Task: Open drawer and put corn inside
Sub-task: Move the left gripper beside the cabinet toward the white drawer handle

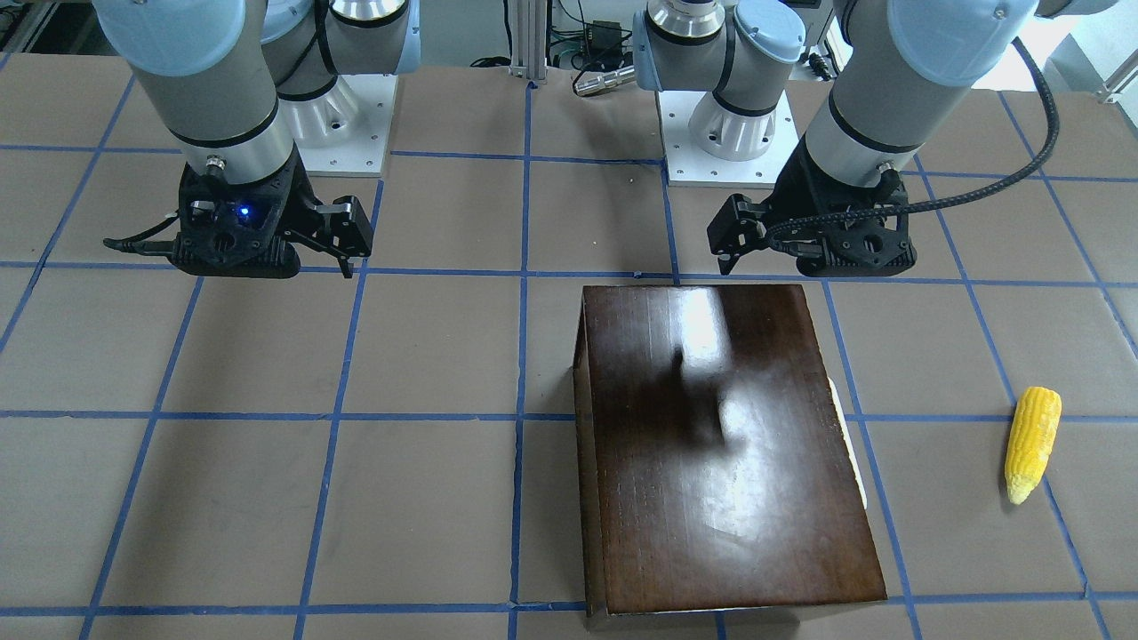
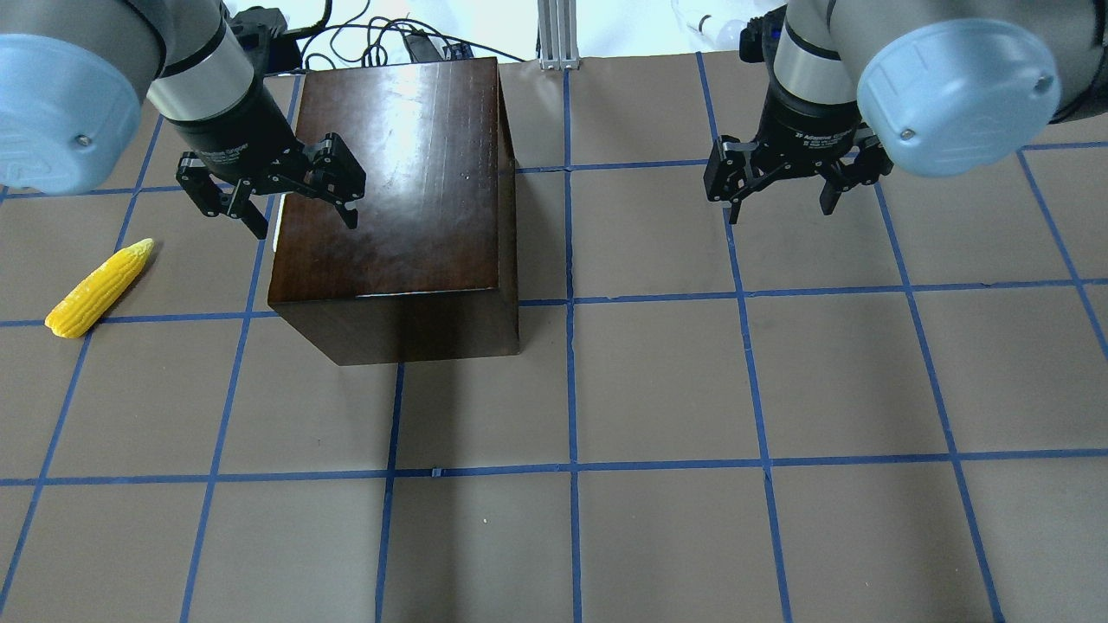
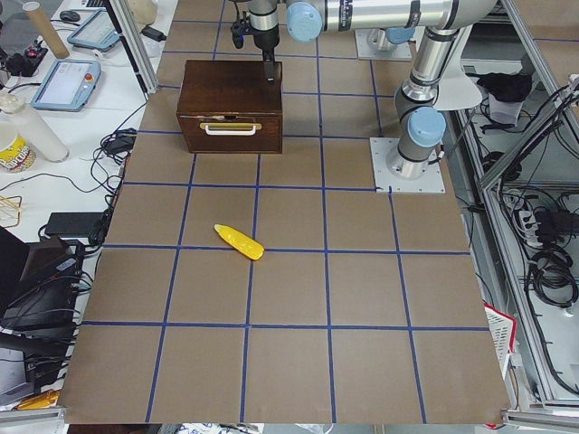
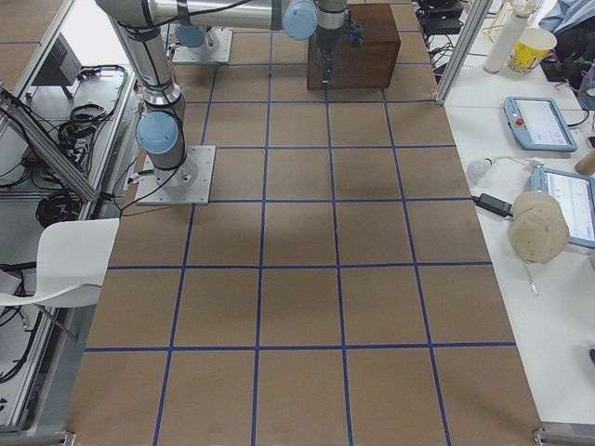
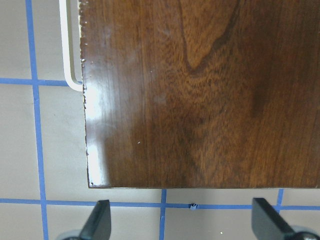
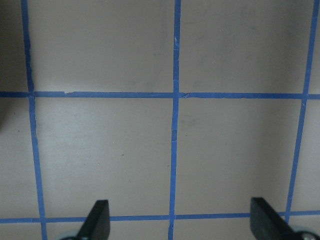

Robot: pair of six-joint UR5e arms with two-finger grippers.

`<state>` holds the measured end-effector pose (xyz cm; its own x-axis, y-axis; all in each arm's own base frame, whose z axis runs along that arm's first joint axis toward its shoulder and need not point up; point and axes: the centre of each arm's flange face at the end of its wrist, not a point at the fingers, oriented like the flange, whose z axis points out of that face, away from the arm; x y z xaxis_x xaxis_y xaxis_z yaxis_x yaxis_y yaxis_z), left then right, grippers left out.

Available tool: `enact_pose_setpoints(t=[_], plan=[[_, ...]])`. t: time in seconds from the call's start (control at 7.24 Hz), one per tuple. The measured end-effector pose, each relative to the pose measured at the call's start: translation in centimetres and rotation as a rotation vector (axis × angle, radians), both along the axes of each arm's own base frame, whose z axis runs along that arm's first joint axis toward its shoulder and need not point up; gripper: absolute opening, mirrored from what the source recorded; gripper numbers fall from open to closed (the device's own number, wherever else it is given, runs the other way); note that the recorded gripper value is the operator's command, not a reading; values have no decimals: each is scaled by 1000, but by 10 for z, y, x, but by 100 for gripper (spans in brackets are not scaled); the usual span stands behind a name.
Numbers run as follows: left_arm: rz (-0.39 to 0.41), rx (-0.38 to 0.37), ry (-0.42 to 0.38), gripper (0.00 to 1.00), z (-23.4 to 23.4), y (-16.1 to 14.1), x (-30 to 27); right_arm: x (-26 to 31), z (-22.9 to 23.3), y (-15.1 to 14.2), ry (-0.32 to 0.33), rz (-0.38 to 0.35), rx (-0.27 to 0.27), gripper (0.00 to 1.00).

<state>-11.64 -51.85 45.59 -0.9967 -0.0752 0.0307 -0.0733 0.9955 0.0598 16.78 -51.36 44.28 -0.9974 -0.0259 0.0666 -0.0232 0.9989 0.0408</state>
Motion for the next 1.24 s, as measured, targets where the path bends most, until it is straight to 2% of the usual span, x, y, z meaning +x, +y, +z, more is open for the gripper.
enact_pose_setpoints(t=[0.28, 0.41, 0.55, 0.97, 1.24], plan=[[60, -34, 1, 100, 8, -9, 32, 0, 0, 0, 0, 0, 0, 100], [93, -55, 6, 100, 16, -15, 64, 0, 0, 0, 0, 0, 0, 100], [92, -73, 9, 100, 21, -23, 99, 0, 0, 0, 0, 0, -1, 100], [4, -102, 47, 100, 9, -47, 179, 0, 1, 0, 1, 0, -1, 100], [-50, -134, 122, 100, -24, -68, 217, 0, 1, 0, 1, 0, -2, 100]])
